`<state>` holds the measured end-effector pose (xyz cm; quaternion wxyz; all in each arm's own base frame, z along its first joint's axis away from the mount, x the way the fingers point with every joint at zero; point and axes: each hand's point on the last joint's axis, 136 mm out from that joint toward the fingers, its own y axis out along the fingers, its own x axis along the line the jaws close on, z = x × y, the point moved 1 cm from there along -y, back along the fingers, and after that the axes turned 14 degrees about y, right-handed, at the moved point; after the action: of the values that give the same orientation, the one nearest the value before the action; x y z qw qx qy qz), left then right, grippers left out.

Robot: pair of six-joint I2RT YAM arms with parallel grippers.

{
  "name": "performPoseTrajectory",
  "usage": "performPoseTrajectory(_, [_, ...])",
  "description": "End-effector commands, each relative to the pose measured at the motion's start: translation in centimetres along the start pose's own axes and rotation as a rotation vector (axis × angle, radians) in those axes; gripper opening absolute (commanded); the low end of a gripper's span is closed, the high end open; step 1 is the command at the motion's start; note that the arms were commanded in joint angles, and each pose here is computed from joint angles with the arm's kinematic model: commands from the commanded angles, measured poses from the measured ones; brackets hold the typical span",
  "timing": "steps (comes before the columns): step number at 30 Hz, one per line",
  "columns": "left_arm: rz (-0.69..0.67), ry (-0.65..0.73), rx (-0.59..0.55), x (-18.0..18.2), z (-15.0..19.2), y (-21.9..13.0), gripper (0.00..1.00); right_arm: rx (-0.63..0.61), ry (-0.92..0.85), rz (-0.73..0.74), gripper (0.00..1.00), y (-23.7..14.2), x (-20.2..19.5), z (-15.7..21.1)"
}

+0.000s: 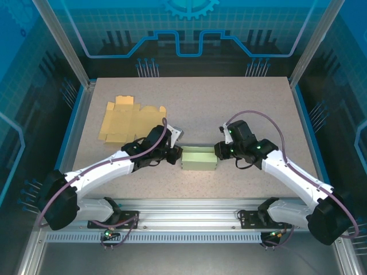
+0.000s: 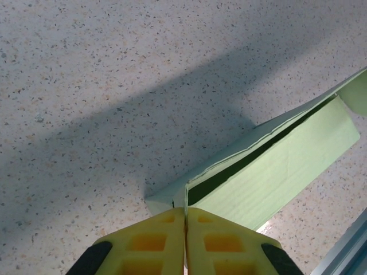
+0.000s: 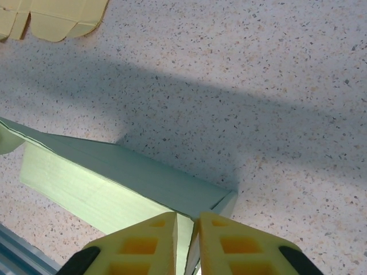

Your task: Fold the paper box

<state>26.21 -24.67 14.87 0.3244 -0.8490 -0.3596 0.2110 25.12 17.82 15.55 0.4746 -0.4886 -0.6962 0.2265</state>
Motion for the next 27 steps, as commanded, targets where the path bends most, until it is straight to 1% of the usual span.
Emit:
performPoseTrajectory(1, [0.069,-0.051,-0.035,-1.2,-0.4,0.3,0.10,0.010,0.004,-0.019,0.18,0.0,1.0,0.9])
performPoseTrajectory(11, [0.059,-0.073,-0.011,-1.7,1.4,1.6,0.09,-0.008,0.001,-0.003,0.16,0.3,1.5,1.5])
performPoseTrajectory(16, [0.051,-0.073,0.007,-1.8,2.2,2.1,0.09,-0.013,-0.008,0.005,0.11,0.6,1.5,2.0])
performPoseTrajectory(19, [0.051,-0.070,0.011,-2.0,2.5,2.2,0.09,-0.024,-0.019,0.004,0.10,0.6,1.7,2.3])
performPoseTrajectory(21, [0.042,-0.067,0.017,-2.0,2.9,2.3,0.08,-0.036,-0.031,0.003,0.08,0.7,1.7,2.5])
performPoseTrajectory(27, [0.041,-0.083,0.026,-2.0,4.1,2.7,0.05,-0.062,-0.039,-0.009,0.05,1.1,1.2,3.5])
